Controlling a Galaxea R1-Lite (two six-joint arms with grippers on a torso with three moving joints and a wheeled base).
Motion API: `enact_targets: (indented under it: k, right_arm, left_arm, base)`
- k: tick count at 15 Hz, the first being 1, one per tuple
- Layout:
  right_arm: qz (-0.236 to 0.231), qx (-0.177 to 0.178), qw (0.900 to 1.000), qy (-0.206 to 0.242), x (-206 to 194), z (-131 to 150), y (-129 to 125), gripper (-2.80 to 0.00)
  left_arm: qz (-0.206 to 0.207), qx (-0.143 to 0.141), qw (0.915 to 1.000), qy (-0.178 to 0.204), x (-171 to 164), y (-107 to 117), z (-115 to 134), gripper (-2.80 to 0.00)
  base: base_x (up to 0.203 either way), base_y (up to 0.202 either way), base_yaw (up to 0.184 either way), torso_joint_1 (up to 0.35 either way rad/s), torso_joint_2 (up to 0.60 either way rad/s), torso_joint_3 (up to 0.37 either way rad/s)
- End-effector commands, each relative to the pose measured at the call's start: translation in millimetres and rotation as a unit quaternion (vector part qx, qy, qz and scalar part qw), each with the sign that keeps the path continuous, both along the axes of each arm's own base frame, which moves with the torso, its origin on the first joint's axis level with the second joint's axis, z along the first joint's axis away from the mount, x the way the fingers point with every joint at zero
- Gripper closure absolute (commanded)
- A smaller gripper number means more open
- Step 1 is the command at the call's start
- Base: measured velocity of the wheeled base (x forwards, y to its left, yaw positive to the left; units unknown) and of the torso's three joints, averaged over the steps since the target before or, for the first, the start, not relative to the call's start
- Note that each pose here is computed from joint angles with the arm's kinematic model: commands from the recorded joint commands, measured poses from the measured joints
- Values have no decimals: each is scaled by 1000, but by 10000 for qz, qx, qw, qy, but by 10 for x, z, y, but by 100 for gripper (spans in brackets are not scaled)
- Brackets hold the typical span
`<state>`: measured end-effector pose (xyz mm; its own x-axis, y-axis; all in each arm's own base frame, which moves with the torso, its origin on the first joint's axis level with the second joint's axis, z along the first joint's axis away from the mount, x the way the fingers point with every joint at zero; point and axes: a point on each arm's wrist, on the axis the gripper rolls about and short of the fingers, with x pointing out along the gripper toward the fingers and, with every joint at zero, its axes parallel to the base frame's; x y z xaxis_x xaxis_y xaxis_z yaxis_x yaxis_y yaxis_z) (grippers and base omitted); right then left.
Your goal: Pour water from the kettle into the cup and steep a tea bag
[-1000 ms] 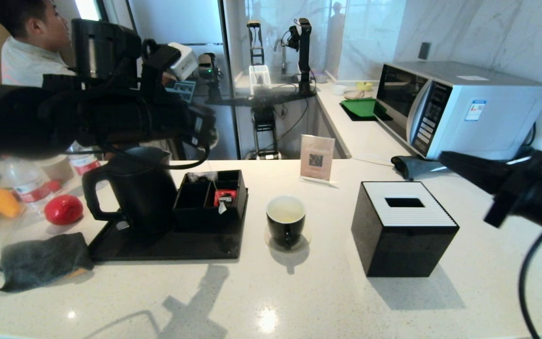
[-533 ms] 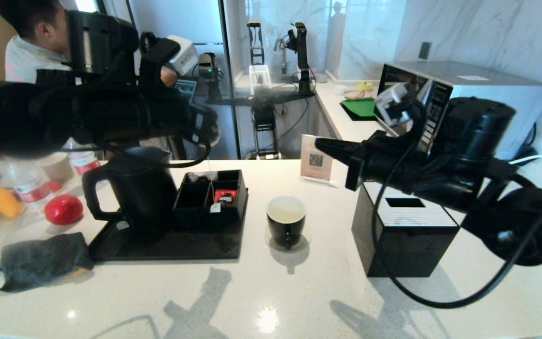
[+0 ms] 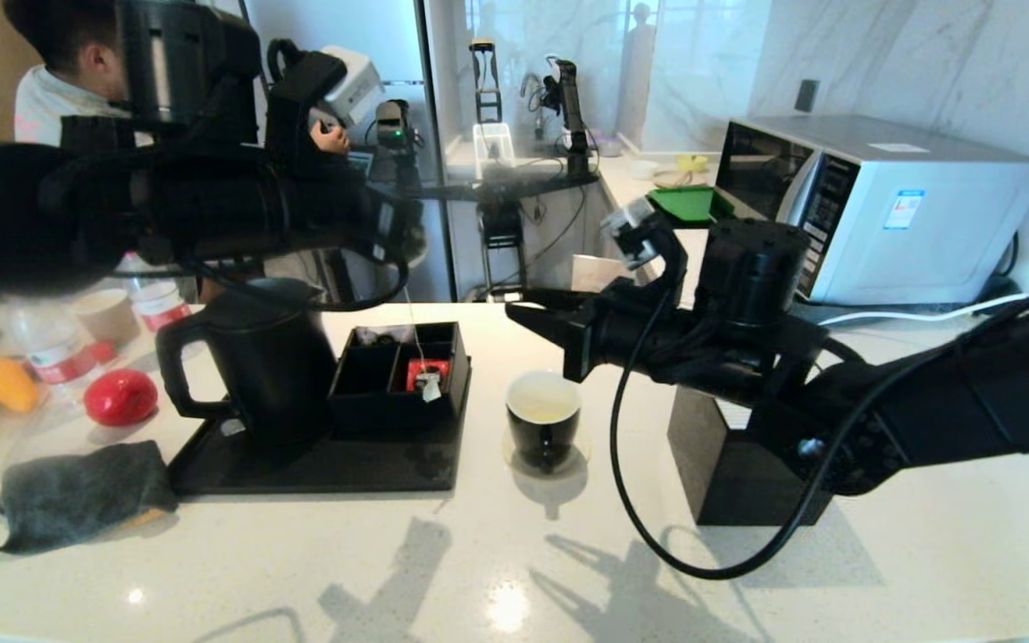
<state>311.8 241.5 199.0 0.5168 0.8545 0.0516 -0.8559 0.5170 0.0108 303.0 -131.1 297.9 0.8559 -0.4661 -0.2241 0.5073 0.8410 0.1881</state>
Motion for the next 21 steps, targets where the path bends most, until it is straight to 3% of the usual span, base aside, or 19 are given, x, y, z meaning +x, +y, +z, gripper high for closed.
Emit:
enact_targets:
  k: [1,9,21]
  right_arm:
    - [119,26,9998,150,16,-86,108,-280]
    - [497,54,9984,271,83,-385,348,-280]
    - [640,439,9967,230,237,-491,612,-280]
  left_arm:
    - [-51,-2,10000,-25,-10,-28,13,0]
    - [-192,-61,9997,-150,-45,-119,94,0]
    - [-395,-107,9987,-315,-176,-323,201,0]
  base:
    - [0,0,0,0,0,0]
    - [0,0,0,0,0,0]
    - [0,0,0,0,0,0]
